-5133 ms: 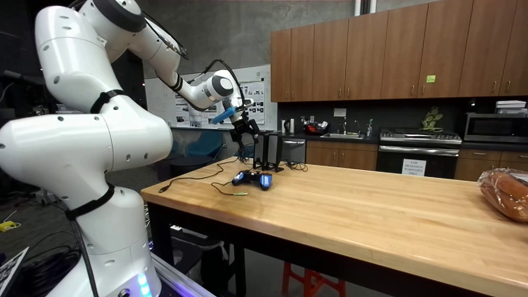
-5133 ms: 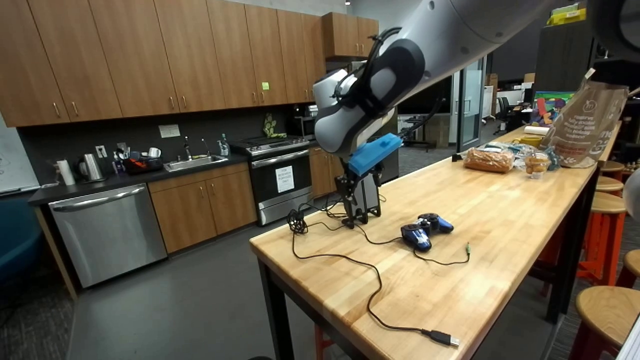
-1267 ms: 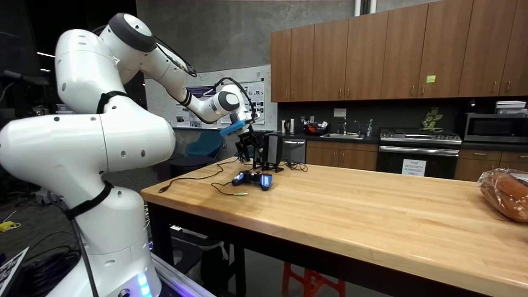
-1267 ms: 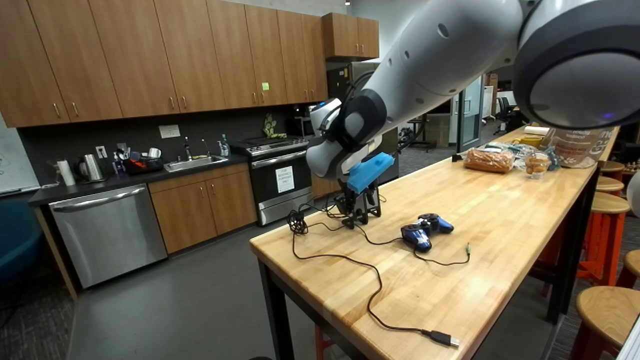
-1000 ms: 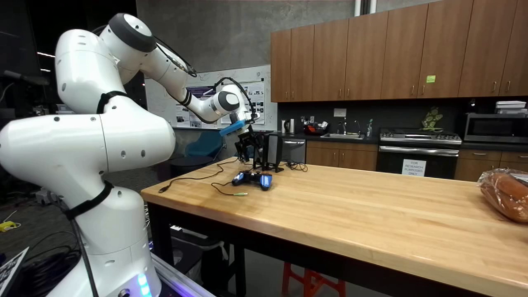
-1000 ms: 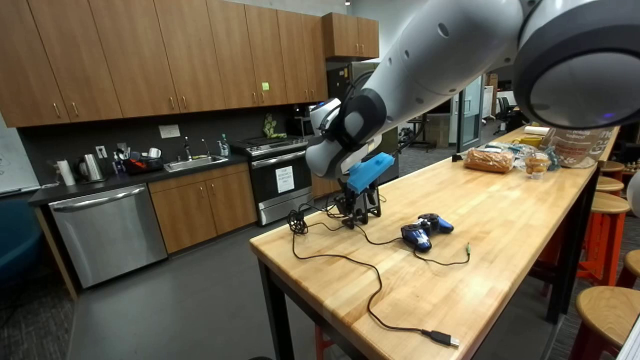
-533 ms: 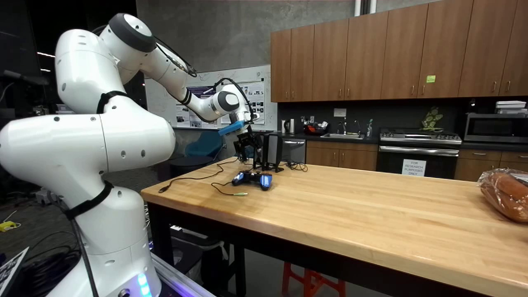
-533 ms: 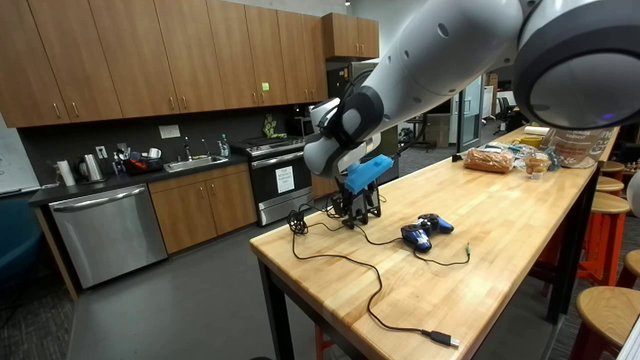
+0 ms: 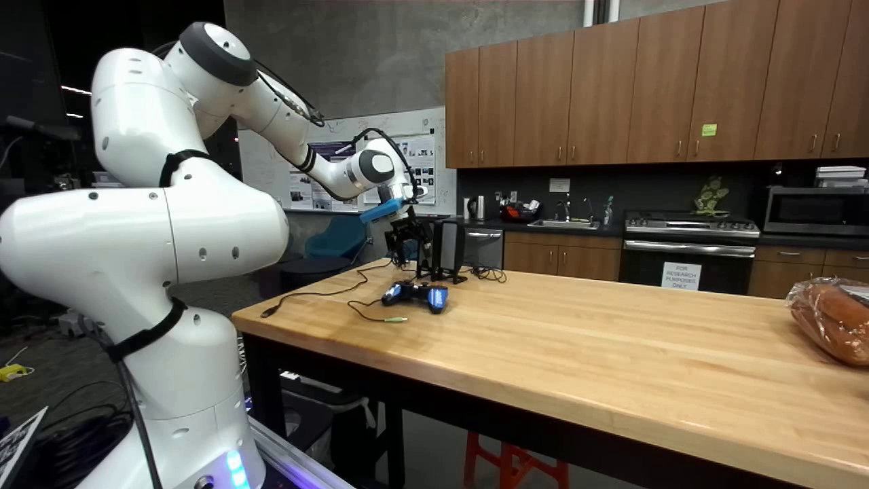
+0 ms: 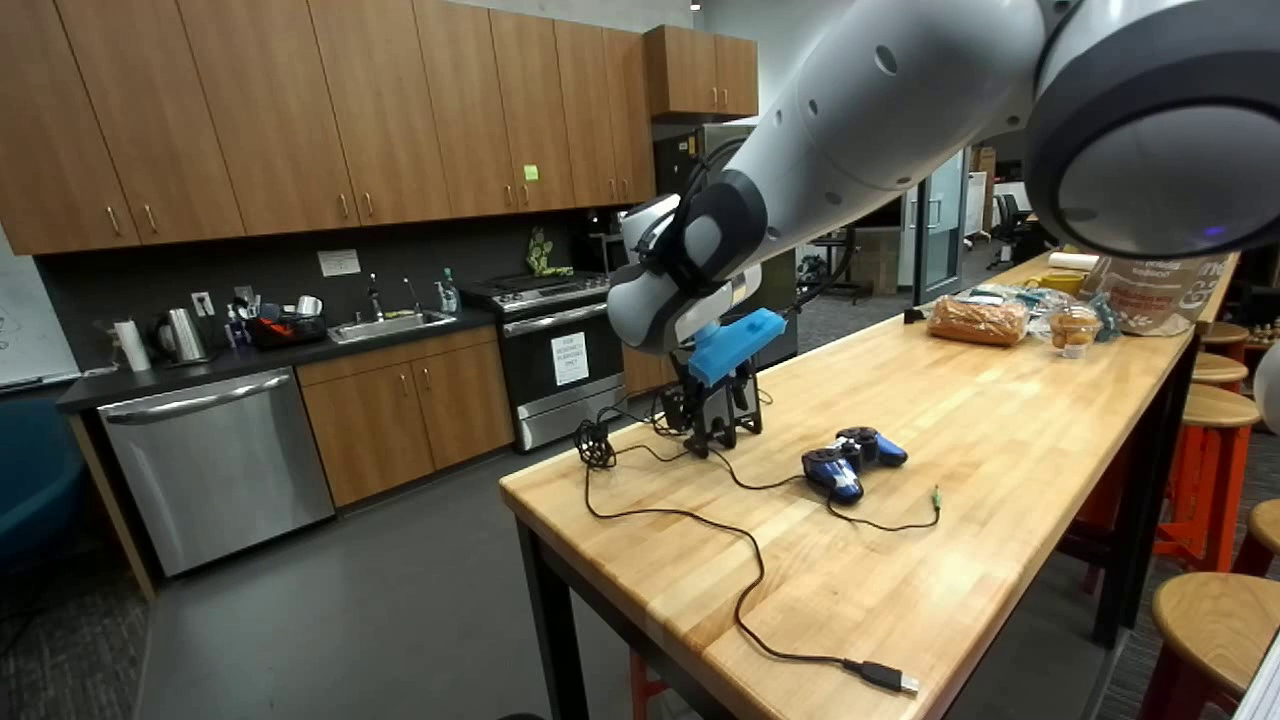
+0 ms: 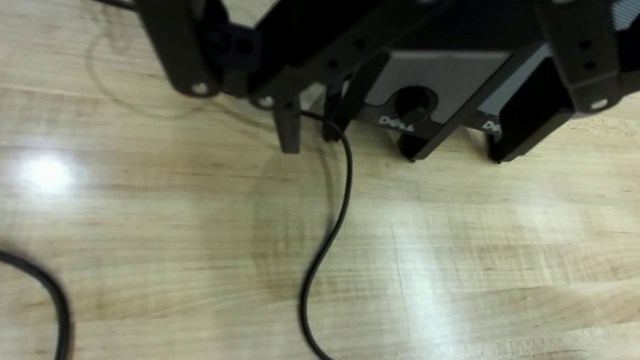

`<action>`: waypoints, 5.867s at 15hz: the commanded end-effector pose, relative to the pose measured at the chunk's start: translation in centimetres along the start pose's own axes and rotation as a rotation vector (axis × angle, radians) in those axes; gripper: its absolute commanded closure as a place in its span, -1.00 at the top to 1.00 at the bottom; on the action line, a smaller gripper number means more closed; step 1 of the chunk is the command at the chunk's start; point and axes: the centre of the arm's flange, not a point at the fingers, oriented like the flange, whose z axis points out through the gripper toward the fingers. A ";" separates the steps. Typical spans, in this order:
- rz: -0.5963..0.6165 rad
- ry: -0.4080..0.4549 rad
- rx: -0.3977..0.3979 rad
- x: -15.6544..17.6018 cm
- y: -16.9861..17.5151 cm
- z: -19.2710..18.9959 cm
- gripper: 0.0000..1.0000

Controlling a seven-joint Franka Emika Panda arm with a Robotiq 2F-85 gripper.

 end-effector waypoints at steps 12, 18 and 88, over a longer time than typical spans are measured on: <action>0.000 0.000 0.000 0.0 0.0 0.0 1.00; 0.000 0.000 0.000 0.0 0.0 0.0 1.00; 0.022 0.017 0.028 0.1 -0.7 -0.1 1.00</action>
